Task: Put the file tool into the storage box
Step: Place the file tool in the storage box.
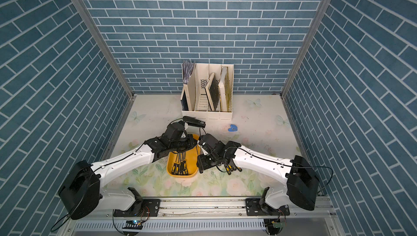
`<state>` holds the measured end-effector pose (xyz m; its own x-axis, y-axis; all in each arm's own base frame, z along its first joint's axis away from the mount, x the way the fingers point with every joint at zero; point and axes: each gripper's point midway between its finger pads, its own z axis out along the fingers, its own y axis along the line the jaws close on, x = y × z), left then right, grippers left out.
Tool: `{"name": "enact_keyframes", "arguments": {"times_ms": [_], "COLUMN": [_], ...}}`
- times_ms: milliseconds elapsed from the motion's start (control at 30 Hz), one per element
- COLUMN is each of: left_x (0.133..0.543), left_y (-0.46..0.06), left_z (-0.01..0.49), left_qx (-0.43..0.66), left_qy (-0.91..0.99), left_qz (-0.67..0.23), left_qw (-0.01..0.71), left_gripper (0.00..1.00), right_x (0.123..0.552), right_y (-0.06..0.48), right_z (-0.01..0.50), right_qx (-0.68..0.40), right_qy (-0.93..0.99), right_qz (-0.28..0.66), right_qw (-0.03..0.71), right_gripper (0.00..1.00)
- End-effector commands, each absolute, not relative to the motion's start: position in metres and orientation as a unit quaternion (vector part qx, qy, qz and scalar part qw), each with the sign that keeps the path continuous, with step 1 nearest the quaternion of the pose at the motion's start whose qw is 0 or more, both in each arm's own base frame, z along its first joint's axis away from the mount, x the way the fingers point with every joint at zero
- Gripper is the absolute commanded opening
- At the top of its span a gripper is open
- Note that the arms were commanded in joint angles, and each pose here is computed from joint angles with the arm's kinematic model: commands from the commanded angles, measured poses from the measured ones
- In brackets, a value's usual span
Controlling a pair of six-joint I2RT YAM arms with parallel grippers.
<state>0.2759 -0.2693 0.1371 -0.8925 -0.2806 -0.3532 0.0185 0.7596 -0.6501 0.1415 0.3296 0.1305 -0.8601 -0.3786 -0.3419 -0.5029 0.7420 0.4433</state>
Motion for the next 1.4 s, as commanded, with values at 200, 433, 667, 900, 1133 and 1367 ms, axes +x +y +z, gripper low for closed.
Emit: {"name": "enact_keyframes", "arguments": {"times_ms": [200, 433, 667, 900, 1133, 1367], "left_x": [0.314, 0.330, 0.331, 0.328, 0.324, 0.321], "left_y": [-0.189, -0.154, -0.150, -0.151, -0.155, -0.156], "left_z": [0.179, 0.137, 0.096, 0.068, 0.048, 0.050], "left_qx": [-0.048, -0.023, -0.026, -0.026, -0.028, -0.031], "left_qy": [0.924, 0.955, 0.964, 0.970, 0.973, 0.973], "left_qz": [-0.269, -0.169, -0.143, -0.129, -0.129, -0.132], "left_qw": [0.268, 0.243, 0.222, 0.204, 0.188, 0.188], "left_gripper": [0.00, 0.00, 0.00, 0.00, 0.12, 0.30], "right_x": [0.155, 0.160, 0.160, 0.158, 0.155, 0.151], "right_y": [0.309, 0.283, 0.271, 0.266, 0.257, 0.245], "right_z": [0.161, 0.142, 0.126, 0.113, 0.092, 0.077], "right_qx": [-0.231, -0.207, -0.197, -0.197, -0.193, -0.187], "right_qy": [0.917, 0.930, 0.937, 0.941, 0.948, 0.954], "right_qz": [0.288, 0.270, 0.258, 0.248, 0.230, 0.214], "right_qw": [0.150, 0.139, 0.129, 0.119, 0.103, 0.090], "right_gripper": [0.79, 0.80, 0.80, 0.80, 0.80, 0.80]}}
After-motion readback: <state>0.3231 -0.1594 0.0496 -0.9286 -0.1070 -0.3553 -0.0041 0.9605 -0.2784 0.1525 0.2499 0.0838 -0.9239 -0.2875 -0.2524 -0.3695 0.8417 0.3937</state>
